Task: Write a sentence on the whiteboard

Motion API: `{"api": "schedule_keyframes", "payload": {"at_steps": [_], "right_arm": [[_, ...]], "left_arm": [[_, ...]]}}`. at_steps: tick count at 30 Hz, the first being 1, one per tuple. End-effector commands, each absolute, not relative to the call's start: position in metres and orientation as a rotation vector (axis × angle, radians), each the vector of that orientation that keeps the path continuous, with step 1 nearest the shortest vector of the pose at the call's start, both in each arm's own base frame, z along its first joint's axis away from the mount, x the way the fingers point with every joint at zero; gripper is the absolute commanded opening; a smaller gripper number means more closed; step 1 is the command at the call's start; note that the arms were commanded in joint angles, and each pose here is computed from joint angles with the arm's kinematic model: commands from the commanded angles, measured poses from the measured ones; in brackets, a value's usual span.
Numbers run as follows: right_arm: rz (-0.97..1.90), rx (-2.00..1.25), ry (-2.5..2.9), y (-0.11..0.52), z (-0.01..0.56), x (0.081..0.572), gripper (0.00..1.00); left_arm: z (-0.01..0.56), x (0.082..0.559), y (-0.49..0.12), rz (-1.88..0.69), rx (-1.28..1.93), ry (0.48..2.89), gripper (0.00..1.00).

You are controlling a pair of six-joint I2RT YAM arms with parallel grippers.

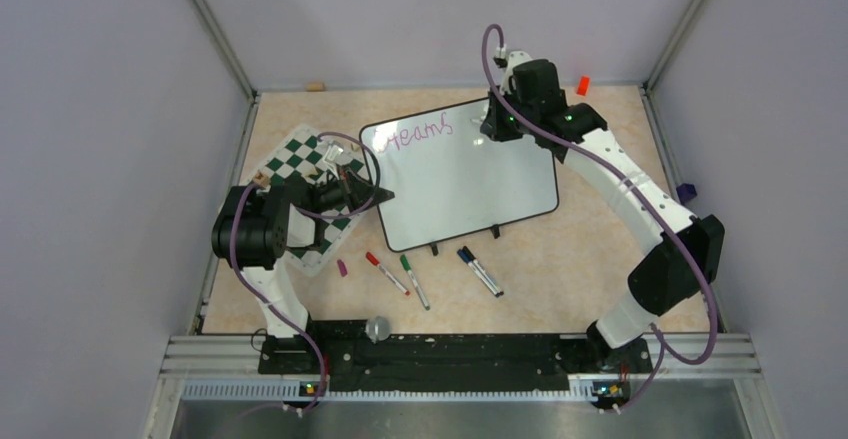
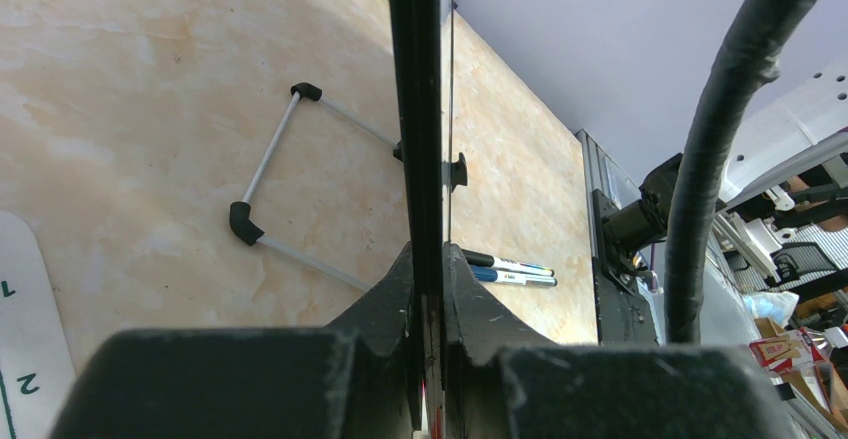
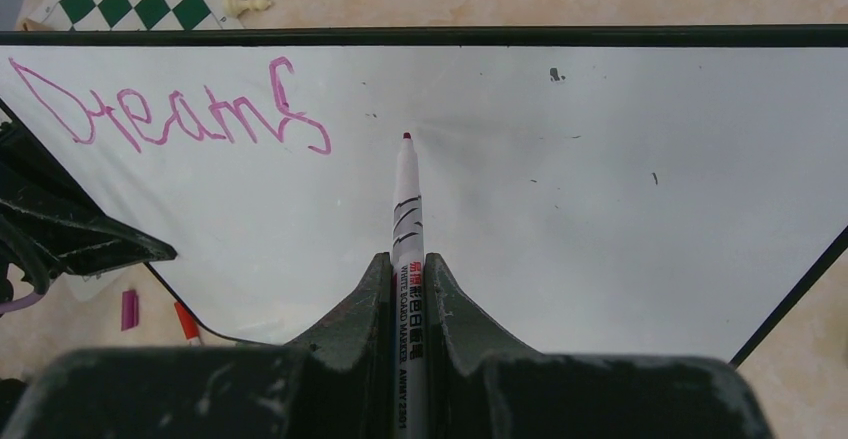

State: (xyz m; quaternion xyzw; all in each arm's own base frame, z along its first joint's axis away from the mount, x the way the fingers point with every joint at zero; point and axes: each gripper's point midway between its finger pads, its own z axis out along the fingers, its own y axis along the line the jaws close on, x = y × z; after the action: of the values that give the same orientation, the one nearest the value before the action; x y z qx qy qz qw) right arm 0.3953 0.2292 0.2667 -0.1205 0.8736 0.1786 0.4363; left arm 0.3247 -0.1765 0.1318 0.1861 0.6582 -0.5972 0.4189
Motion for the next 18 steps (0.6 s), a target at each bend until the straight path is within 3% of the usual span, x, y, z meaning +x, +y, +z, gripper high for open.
{"api": "schedule_keyframes", "payload": {"at_steps": [1, 18], "right_arm": [[0.434, -0.314, 2.133, 0.229, 0.279, 0.396, 0.00], [0.358, -0.552, 2.079, 0.303, 0.271, 0.353, 0.00]], "left_arm": [[0.132, 0.313, -0.179, -1.459, 0.656, 1.567, 0.00], [0.131, 0.313, -0.179, -1.457, 0.645, 1.571, 0.00]]}}
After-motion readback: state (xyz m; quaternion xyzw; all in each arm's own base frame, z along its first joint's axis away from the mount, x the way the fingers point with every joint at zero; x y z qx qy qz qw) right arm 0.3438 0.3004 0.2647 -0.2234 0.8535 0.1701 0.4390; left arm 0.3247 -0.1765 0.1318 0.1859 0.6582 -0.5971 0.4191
